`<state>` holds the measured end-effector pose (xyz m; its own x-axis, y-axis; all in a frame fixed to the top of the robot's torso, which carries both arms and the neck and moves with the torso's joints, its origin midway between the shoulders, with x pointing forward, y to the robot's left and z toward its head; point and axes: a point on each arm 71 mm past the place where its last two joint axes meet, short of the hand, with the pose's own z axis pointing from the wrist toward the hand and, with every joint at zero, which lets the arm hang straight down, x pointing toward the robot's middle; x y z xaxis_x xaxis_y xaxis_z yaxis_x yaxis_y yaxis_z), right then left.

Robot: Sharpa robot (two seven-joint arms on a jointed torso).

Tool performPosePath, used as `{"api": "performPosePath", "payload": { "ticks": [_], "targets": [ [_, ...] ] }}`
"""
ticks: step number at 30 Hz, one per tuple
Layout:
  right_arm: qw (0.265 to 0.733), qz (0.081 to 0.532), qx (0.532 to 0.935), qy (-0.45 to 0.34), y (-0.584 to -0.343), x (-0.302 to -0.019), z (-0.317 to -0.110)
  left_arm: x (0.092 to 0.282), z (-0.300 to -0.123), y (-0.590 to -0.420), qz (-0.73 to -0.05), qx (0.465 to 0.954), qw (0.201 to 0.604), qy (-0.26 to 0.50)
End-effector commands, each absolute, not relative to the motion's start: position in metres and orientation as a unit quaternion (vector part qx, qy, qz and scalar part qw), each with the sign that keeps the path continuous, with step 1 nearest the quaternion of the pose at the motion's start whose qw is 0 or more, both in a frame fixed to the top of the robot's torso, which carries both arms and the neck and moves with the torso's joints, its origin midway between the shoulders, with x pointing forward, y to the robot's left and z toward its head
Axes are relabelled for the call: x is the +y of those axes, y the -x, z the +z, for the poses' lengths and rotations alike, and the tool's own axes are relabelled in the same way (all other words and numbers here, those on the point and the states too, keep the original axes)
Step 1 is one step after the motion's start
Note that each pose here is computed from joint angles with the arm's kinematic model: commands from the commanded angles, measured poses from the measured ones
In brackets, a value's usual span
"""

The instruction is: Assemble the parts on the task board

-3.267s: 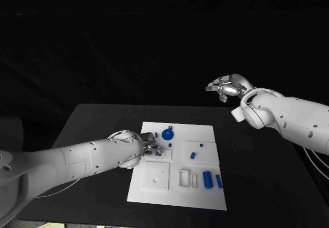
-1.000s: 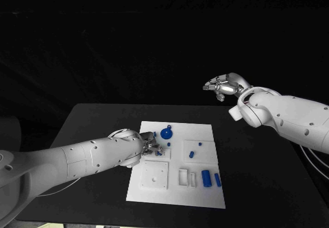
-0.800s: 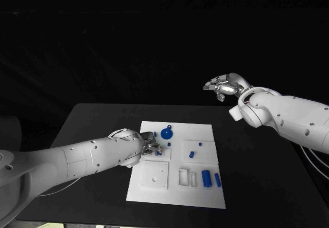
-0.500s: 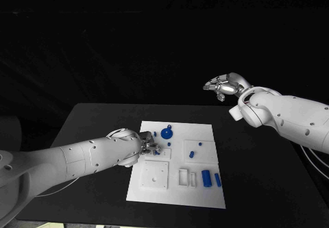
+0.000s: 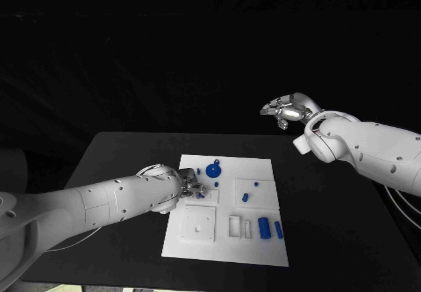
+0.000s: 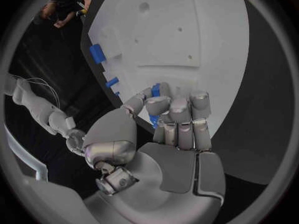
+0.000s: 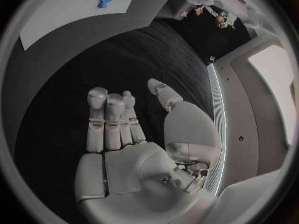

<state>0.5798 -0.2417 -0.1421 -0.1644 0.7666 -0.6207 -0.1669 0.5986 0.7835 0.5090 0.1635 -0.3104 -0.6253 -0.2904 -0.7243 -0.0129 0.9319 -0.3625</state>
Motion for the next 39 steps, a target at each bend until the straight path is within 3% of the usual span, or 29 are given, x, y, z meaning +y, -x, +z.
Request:
{"api": "performPosePath", "payload": {
  "ticks": [1,39],
  "targets": [
    [0.601,0.390,0.662,-0.222,-0.5797,-0.2397,-0.1422,0.1597,-0.3122,-0.5067,-0.163,0.892,0.416,0.076],
    [0.599,0.391,0.663,-0.221,-0.5798,-0.2374,-0.1425,0.1532,-0.3131,-0.5077,-0.160,0.895,0.410,0.069]
  ]
}}
